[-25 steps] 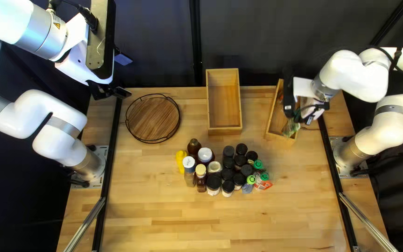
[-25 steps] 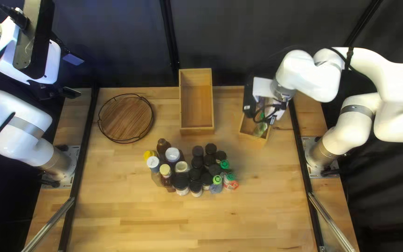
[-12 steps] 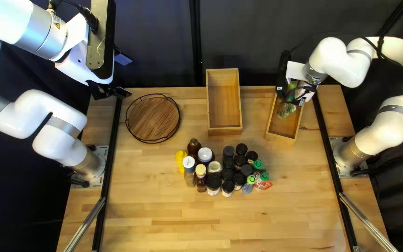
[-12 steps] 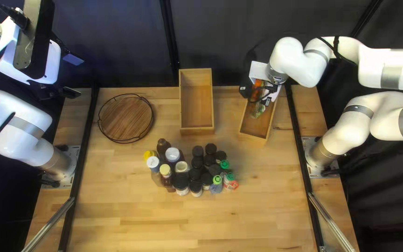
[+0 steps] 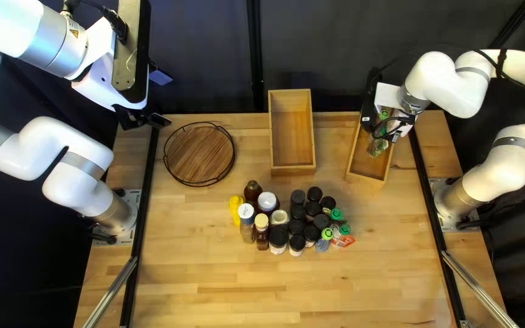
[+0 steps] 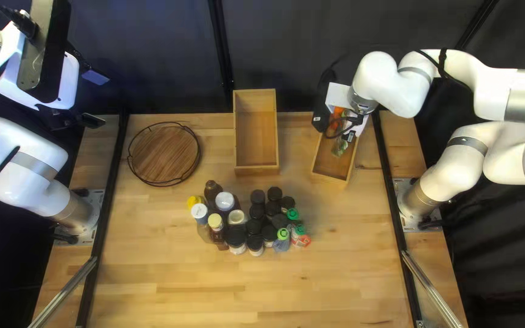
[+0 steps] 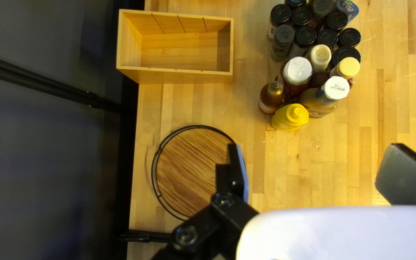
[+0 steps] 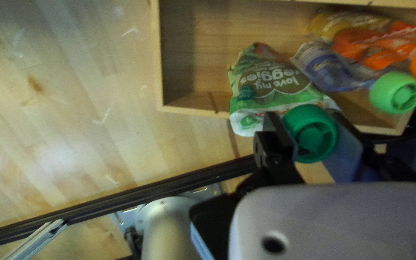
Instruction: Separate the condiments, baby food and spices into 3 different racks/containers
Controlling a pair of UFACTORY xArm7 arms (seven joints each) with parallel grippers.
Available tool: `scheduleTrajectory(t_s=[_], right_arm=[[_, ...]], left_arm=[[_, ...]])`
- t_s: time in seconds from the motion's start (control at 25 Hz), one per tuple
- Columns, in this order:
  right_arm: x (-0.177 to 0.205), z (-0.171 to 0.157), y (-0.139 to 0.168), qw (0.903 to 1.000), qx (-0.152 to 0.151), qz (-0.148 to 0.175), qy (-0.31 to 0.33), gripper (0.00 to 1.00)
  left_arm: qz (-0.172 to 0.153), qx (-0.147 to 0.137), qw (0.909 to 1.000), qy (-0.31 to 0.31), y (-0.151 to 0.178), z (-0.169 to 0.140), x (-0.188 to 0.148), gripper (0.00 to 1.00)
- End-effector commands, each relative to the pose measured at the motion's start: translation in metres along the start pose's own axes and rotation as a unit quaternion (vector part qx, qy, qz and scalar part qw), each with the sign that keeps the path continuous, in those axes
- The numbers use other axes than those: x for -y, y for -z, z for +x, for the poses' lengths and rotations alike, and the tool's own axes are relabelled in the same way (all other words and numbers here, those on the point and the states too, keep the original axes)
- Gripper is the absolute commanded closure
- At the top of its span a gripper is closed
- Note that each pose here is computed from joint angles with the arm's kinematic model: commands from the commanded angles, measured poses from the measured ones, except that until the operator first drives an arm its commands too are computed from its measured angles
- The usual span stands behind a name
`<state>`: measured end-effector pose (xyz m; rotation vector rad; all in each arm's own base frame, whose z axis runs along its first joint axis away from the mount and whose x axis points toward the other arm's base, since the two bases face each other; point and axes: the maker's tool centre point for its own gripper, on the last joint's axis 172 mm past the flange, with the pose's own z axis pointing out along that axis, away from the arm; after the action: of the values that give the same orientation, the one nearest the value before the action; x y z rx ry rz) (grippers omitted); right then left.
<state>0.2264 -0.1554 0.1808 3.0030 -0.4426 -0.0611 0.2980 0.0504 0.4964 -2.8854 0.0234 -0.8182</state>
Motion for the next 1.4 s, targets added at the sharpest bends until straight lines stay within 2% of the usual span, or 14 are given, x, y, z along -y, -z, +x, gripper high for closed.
scheduleTrajectory(t_s=[0.04, 0.52, 0.76, 0.8, 0.84, 0.88, 1.04, 1.08, 1.2, 1.24, 1.4], right_arm=[[-0.008, -0.007, -0.006, 0.9997, 0.011, -0.003, -0.021, 1.0], [-0.067, 0.0, -0.022, 0.9968, 0.017, -0.037, -0.068, 1.0], [-0.09, 0.0, -0.022, 0.9951, 0.006, -0.046, -0.087, 1.0], [-0.09, 0.0, -0.023, 0.9952, 0.004, -0.044, -0.087, 0.91], [-0.089, 0.001, -0.023, 0.9952, 0.003, -0.043, -0.087, 0.17], [-0.087, 0.0, -0.022, 0.9954, 0.0, -0.041, -0.087, 0.0], [-0.086, -0.001, -0.021, 0.9956, -0.002, -0.039, -0.085, 0.0], [-0.075, -0.003, -0.011, 0.9968, -0.021, -0.026, -0.072, 0.0], [-0.075, -0.003, -0.011, 0.9968, -0.021, -0.026, -0.072, 0.0], [-0.054, -0.003, 0.008, 0.9975, -0.039, -0.019, -0.056, 0.0], [-0.024, 0.006, 0.029, 0.9979, -0.054, -0.009, -0.033, 0.0]], left_arm=[[0.0, 0.0, 1.0, 0.0, 0.0, 0.0, 0.0, 0.0], [0.0, 0.0, 1.0, 0.0, 0.0, 0.0, 0.0, 0.0], [0.0, 0.0, 1.0, 0.0, 0.0, 0.0, 0.0, 0.0], [0.0, 0.0, 1.0, 0.0, 0.0, 0.0, 0.0, 0.0], [0.0, 0.0, 1.0, 0.0, 0.0, 0.0, 0.0, 0.0], [0.0, 0.0, 1.0, 0.0, 0.0, 0.0, 0.0, 0.0], [0.0, 0.0, 1.0, 0.0, 0.0, 0.0, 0.0, 0.0], [0.0, 0.0, 1.0, 0.0, 0.0, 0.0, 0.0, 0.0], [0.0, 0.0, 1.0, 0.0, 0.0, 0.0, 0.0, 0.0], [0.0, 0.0, 1.0, 0.0, 0.0, 0.0, 0.0, 0.0], [0.0, 0.0, 1.0, 0.0, 0.0, 0.0, 0.0, 0.0]])
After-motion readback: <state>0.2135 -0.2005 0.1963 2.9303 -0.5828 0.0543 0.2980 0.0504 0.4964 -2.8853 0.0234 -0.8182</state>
